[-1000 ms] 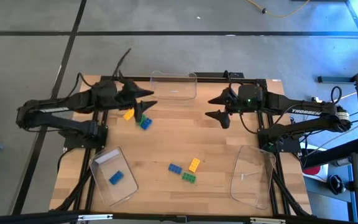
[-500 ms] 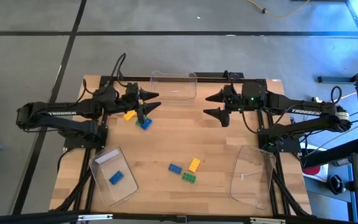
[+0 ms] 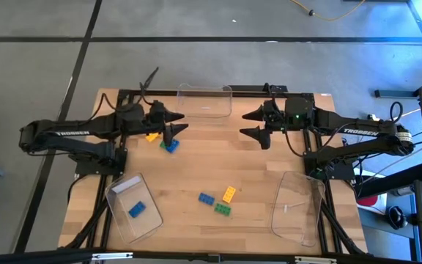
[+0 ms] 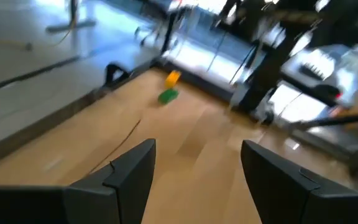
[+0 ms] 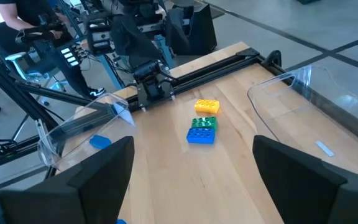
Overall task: Sort & place blocks by color
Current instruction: Put the top left yellow game piece into the top transparent bin
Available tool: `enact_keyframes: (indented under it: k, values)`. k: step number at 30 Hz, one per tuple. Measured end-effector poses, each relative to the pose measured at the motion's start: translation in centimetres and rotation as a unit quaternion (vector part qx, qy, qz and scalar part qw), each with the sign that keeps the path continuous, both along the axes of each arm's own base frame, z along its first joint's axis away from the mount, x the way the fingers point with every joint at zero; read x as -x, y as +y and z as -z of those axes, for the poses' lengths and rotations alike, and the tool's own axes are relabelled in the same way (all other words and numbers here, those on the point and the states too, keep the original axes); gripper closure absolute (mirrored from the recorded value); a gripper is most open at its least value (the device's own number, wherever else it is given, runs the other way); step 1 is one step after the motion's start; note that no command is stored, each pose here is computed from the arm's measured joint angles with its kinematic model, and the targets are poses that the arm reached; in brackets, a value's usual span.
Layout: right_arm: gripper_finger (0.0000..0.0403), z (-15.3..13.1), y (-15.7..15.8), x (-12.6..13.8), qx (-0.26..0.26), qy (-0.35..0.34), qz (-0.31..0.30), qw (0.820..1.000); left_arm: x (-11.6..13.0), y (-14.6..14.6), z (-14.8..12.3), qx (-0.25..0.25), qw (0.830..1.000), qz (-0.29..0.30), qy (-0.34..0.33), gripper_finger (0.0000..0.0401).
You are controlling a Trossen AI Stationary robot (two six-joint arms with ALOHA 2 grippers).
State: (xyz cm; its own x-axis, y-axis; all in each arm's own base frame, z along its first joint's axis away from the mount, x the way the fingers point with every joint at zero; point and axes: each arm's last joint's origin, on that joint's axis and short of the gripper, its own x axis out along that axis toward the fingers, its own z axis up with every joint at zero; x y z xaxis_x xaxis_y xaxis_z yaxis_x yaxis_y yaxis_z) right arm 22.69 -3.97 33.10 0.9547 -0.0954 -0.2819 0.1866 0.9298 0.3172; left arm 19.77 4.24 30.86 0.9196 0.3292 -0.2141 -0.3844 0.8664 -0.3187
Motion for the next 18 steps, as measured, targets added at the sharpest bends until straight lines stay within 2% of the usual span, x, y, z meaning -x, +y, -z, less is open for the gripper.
enact_keyframes:
  k: [4,8,10,14,16,18]
  values:
    - [0.0072,0.0,0.0,0.0,0.000,0.000,0.000,1.000,0.3,1.1,-0.6,0.028,0.992,-0.062,0.104,0.0172]
    - [0.0072,0.0,0.0,0.0,0.000,0.002,0.000,1.000,1.3,3.4,-0.2,0.100,0.961,-0.139,0.216,0.0172]
    - [0.0072,0.0,0.0,0.0,0.001,0.002,0.000,1.000,1.8,4.5,1.1,0.140,0.935,-0.160,0.284,0.0172]
    - [0.0072,0.1,0.0,0.0,0.002,0.003,0.003,1.000,2.3,6.4,4.6,0.211,0.872,-0.181,0.403,0.0172]
    - [0.0072,0.1,0.0,0.0,0.002,0.004,0.003,1.000,2.4,7.1,6.8,0.239,0.843,-0.188,0.443,0.0172]
    - [0.0072,0.1,0.0,0.0,0.002,0.004,0.003,1.000,2.6,7.6,8.6,0.255,0.822,-0.186,0.474,0.0172]
